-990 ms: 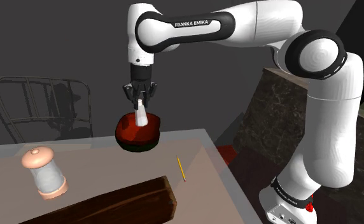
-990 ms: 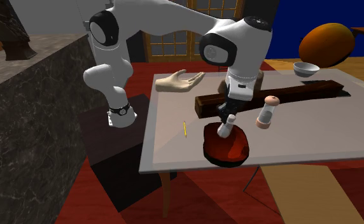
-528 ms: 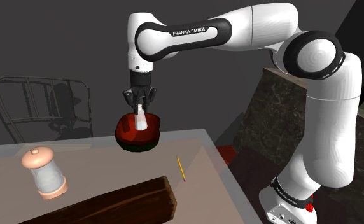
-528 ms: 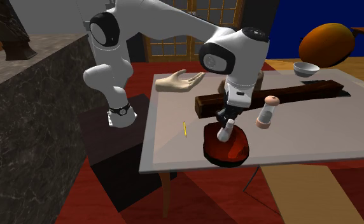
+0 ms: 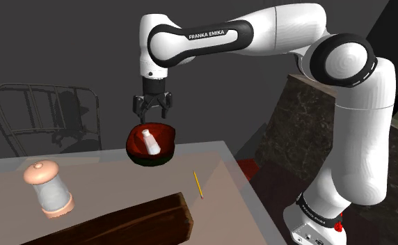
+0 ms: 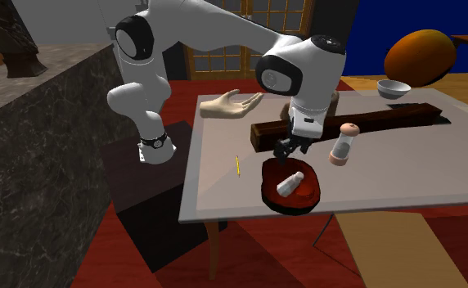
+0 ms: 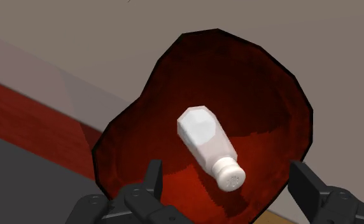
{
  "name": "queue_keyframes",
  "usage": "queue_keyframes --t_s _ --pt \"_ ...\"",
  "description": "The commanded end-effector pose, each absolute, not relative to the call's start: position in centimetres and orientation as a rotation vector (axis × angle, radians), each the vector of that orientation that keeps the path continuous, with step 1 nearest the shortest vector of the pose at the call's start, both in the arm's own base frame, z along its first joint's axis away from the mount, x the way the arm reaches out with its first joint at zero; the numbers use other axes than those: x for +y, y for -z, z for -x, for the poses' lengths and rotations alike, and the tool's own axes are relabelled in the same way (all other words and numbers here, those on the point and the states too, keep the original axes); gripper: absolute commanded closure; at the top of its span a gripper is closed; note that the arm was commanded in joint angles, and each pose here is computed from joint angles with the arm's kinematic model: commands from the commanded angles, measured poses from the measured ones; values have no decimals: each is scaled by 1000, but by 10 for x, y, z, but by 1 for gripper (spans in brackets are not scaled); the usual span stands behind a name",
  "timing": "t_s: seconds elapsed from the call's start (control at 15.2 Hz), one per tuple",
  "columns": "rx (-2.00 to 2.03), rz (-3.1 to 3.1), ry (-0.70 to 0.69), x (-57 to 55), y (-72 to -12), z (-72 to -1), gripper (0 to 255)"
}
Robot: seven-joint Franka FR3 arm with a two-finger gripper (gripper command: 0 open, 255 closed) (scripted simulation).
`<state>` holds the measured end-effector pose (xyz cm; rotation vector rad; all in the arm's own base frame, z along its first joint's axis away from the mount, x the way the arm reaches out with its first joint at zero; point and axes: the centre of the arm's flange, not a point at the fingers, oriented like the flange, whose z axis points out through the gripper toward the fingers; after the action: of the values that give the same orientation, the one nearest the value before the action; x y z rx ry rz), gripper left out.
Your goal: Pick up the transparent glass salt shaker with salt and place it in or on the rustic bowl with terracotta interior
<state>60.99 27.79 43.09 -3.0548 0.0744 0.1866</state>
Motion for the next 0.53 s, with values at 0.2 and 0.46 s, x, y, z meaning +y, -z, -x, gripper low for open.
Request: queue_keyframes --t_s 0.2,0.46 --pt "74 3055 -187 276 -457 -613 0" --pt "74 3055 -187 274 -480 -616 0"
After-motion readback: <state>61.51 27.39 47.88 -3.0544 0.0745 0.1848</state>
